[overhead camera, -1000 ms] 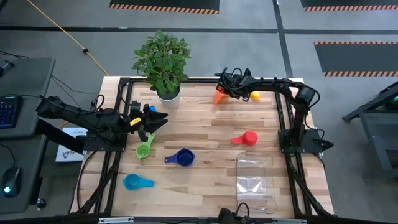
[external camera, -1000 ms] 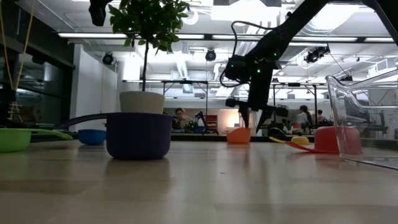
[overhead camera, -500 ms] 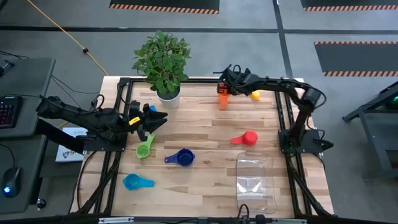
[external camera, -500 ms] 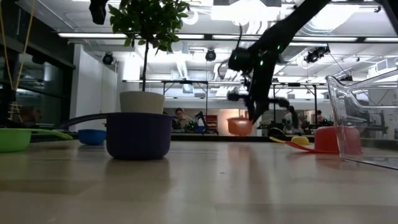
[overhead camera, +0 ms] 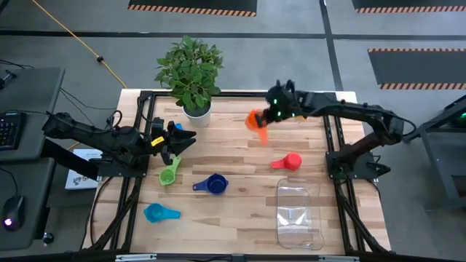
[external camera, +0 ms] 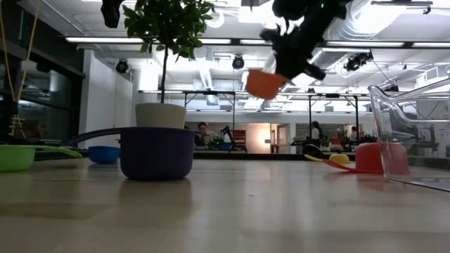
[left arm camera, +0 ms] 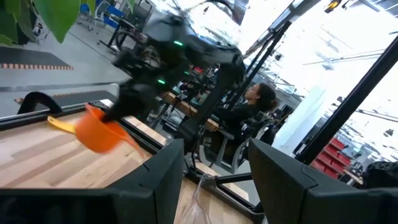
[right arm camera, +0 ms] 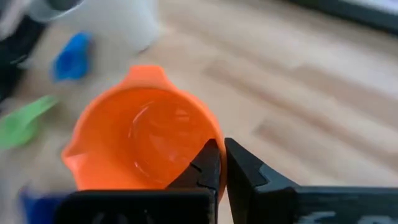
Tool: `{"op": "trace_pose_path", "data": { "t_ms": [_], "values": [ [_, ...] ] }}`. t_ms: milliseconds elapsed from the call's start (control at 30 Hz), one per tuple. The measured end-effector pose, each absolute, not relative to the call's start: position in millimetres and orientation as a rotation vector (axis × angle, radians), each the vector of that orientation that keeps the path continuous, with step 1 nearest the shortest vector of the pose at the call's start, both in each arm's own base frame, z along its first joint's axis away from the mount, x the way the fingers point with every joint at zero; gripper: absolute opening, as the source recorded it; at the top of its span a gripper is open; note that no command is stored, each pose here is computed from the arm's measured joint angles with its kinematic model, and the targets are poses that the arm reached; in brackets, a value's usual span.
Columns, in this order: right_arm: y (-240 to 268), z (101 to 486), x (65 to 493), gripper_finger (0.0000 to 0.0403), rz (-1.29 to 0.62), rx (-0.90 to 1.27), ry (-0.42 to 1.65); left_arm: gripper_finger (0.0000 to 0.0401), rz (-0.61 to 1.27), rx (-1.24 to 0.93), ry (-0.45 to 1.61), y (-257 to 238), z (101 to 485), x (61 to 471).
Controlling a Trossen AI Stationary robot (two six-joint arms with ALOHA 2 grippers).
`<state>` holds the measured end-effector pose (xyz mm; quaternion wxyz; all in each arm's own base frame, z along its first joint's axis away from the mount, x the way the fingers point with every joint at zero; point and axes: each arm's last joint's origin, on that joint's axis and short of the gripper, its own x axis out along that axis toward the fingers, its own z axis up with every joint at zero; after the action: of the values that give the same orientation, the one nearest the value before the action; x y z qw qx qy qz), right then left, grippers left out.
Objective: Nest measuring cups in basket
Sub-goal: Stack the orange measuring cup on top of the dark blue measuring cup
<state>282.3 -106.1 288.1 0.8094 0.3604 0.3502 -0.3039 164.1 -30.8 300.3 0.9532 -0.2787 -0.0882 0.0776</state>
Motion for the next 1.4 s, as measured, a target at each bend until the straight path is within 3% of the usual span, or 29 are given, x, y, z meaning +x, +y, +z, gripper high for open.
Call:
{"op": "trace_pose_path", "data": {
  "t_ms": [333,767,1100,1400],
  "values": [
    [19,289,321,0.0001,-0.427,0.863,0.651,0.0172,0.171,-0.494,-0.173,-31,300,164],
    [142,253,365,0.0000,-0.684,1.392,0.104,0.0172,0.167,-0.464,-0.167,-31,300,164],
    [169,273,416,0.0000,-1.104,1.339,0.382,0.0172,0.075,-0.457,-0.151,-34,300,165],
    [170,238,454,0.0000,-1.189,1.361,0.440,0.0172,0.076,-0.458,-0.152,-33,300,165]
  ]
}}
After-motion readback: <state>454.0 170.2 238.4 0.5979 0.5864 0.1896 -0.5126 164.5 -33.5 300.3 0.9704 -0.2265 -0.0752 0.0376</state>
